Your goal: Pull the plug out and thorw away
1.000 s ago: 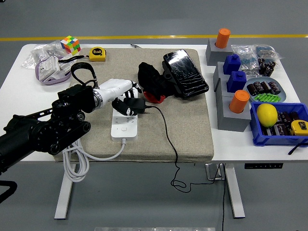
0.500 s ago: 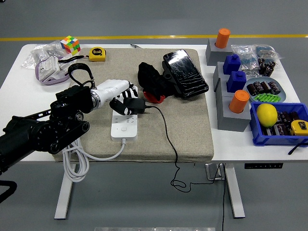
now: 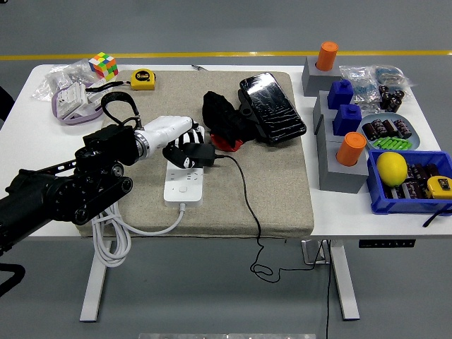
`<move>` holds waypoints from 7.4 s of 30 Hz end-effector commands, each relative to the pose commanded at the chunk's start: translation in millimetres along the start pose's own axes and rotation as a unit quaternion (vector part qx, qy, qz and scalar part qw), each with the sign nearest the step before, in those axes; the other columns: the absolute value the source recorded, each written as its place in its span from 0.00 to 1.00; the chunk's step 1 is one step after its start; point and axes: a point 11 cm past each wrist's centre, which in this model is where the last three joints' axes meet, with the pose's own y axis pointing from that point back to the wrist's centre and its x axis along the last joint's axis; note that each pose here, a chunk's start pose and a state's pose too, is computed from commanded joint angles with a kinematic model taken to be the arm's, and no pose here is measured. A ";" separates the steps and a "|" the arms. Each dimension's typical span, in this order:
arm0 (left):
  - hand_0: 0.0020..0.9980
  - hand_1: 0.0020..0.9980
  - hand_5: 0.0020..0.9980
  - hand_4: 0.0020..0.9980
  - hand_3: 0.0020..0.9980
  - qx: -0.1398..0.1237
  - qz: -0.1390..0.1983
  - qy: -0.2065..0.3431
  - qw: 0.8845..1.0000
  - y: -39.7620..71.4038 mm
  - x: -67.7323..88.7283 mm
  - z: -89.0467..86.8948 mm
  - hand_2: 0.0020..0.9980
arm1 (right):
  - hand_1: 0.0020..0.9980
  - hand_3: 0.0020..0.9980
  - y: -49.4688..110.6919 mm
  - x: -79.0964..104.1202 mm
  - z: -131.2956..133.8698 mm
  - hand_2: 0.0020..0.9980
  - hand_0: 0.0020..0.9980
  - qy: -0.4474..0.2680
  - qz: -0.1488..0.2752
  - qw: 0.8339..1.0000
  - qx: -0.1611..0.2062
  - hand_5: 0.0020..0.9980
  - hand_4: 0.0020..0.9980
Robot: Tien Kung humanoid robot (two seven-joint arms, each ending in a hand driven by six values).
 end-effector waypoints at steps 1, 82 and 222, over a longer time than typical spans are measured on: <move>0.28 0.32 0.00 0.72 0.48 -0.004 0.004 0.000 1.000 0.1 1.9 1.8 0.37 | 0.66 0.64 0.0 -0.1 0.1 0.69 0.62 0.000 0.000 1.000 0.000 0.53 0.99; 0.12 0.15 0.00 0.49 0.87 -0.009 -0.006 0.123 0.992 98.2 -52.8 8.0 0.19 | 0.66 0.64 0.2 0.8 -2.3 0.69 0.62 0.002 0.000 1.000 0.002 0.52 0.99; 0.10 0.12 0.00 0.47 0.86 0.017 0.033 0.159 0.987 100.4 -36.8 -12.6 0.15 | 0.66 0.64 -0.3 -3.9 1.7 0.68 0.62 0.000 -0.004 1.000 0.000 0.53 0.99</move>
